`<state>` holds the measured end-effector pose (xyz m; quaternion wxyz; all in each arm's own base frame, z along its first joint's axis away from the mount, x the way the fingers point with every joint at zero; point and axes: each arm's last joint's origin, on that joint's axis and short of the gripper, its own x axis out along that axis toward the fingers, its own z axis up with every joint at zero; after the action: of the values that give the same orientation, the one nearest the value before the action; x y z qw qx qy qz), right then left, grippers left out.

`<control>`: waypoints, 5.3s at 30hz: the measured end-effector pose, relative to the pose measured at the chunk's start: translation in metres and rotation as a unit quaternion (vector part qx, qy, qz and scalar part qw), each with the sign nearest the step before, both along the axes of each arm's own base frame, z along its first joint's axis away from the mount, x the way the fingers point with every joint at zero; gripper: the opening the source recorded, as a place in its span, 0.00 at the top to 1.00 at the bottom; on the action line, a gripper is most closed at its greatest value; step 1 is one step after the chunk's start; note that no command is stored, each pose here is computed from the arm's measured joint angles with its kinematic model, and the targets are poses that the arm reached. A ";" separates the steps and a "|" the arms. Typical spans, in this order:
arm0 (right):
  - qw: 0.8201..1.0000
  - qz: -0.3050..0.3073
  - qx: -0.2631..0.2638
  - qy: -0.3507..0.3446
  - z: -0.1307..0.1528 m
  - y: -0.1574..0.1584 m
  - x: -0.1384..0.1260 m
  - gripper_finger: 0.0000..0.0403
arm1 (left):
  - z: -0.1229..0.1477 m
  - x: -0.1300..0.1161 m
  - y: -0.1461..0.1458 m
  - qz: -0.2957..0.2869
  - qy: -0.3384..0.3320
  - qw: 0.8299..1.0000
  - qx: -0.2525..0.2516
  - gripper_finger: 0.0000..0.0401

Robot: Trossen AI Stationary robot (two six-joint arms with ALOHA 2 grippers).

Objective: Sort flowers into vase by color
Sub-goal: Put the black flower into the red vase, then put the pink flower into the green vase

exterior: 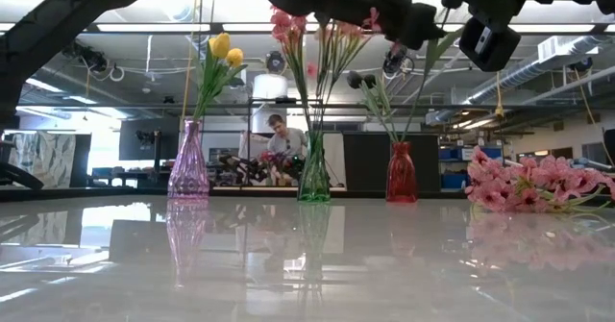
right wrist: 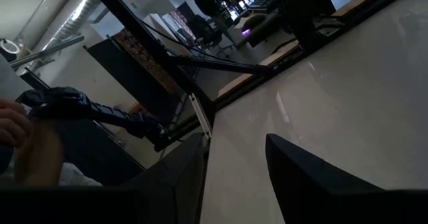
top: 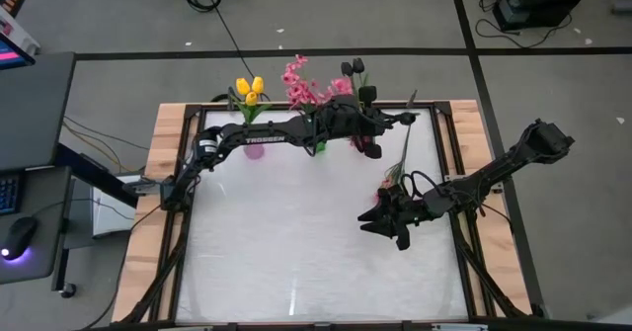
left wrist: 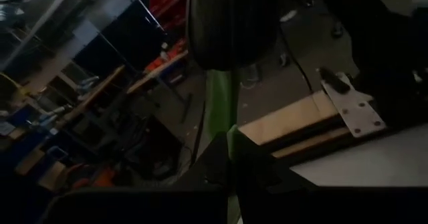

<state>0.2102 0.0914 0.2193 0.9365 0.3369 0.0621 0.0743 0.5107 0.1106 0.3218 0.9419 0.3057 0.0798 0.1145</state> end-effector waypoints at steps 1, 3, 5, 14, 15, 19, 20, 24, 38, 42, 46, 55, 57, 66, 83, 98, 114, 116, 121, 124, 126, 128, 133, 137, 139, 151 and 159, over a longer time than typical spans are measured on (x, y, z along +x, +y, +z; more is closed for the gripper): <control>1.000 0.000 0.000 0.000 0.000 0.000 0.000 0.57 | -0.001 0.000 0.000 0.000 0.005 1.000 0.000 0.96; 1.000 0.000 0.000 0.000 0.000 0.000 0.000 0.57 | -0.002 0.000 0.000 0.000 0.006 1.000 0.001 0.96; 1.000 0.000 0.000 0.000 0.000 0.000 0.000 0.57 | -0.001 0.000 0.000 0.000 0.003 1.000 0.001 0.96; 1.000 0.000 0.000 0.000 0.000 0.000 0.000 0.57 | -0.002 0.000 0.002 0.024 0.004 1.000 0.004 0.96; 1.000 0.000 0.000 0.000 0.000 0.000 0.000 0.57 | -0.002 0.000 0.002 0.027 0.005 1.000 0.004 0.96; 1.000 0.000 0.000 0.000 0.000 0.000 0.000 0.57 | -0.001 0.000 0.002 0.027 0.004 1.000 0.004 0.96; 1.000 0.000 0.000 0.000 0.000 0.000 0.000 0.57 | -0.002 0.000 0.002 0.027 0.004 1.000 0.004 0.96; 1.000 0.000 0.000 0.000 0.000 0.000 0.000 0.57 | -0.002 0.000 0.002 0.027 0.004 1.000 0.004 0.96; 1.000 0.000 0.000 0.000 0.000 0.000 0.000 0.57 | -0.008 0.001 0.005 0.073 0.014 0.997 -0.005 0.84; 1.000 0.000 0.000 0.000 0.000 0.000 0.000 0.57 | -0.009 0.002 0.005 0.074 0.012 0.997 -0.005 0.81; 1.000 0.000 0.000 0.000 0.000 0.000 0.000 0.57 | -0.012 0.002 0.007 0.097 0.018 0.995 -0.004 0.78; 1.000 0.000 0.000 0.000 0.000 0.000 0.000 0.57 | -0.012 0.002 0.008 0.109 0.018 0.994 -0.003 0.71; 1.000 0.000 0.000 0.000 0.000 0.000 0.000 0.57 | -0.012 0.002 0.005 0.113 0.019 0.993 -0.002 0.69; 1.000 0.000 0.000 0.000 0.000 0.000 0.000 0.57 | -0.012 0.005 -0.012 0.111 0.019 0.994 0.000 0.64; 1.000 0.000 0.000 0.000 0.000 0.000 0.000 0.57 | 0.023 -0.007 -0.039 0.125 -0.006 0.992 0.030 0.63; 1.000 0.000 0.000 0.000 0.000 0.000 0.000 0.57 | 0.062 -0.027 -0.091 0.079 -0.027 0.996 0.019 0.63; 1.000 0.000 0.000 -0.001 0.000 0.000 0.000 0.57 | 0.097 -0.069 -0.115 0.074 0.012 0.996 -0.040 0.63; 1.000 0.000 0.000 0.000 0.000 0.000 0.000 0.57 | 0.099 -0.074 -0.112 0.080 0.019 0.995 -0.056 0.63; 1.000 0.001 0.001 -0.001 0.000 0.000 0.000 0.57 | 0.104 -0.088 -0.103 0.056 0.046 0.992 -0.103 0.63; 1.000 0.001 0.001 -0.002 0.000 0.000 0.000 0.57 | 0.108 -0.092 -0.096 0.017 0.046 0.989 -0.143 0.63; 1.000 0.001 0.000 0.000 0.000 0.000 0.000 0.57 | 0.109 -0.096 -0.093 -0.006 0.030 0.986 -0.165 0.63; 1.000 0.001 0.000 -0.001 0.000 0.000 0.000 0.57 | 0.107 -0.107 -0.091 -0.026 0.013 0.984 -0.173 0.63; 1.000 0.001 0.001 -0.001 0.000 0.000 0.000 0.57 | 0.089 -0.133 -0.090 -0.041 -0.026 0.983 -0.174 0.63; 1.000 0.001 0.000 -0.001 0.000 0.000 0.000 0.57 | 0.070 -0.160 -0.090 -0.039 -0.023 0.982 -0.184 0.63; 1.000 0.001 0.000 0.001 0.000 0.000 0.000 0.57 | 0.057 -0.173 -0.091 -0.034 -0.009 0.980 -0.198 0.63; 1.000 -0.001 0.000 0.000 0.000 0.000 0.000 0.57 | -0.023 -0.237 -0.094 -0.013 0.043 0.968 -0.247 0.63; 1.000 0.000 0.001 -0.002 0.000 0.000 0.000 0.57 | -0.057 -0.271 -0.097 -0.013 0.036 0.963 -0.265 0.63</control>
<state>0.2103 0.0913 0.2197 0.9364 0.3375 0.0605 0.0745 0.2399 0.0138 0.2644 0.9871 0.0498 0.1375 0.0656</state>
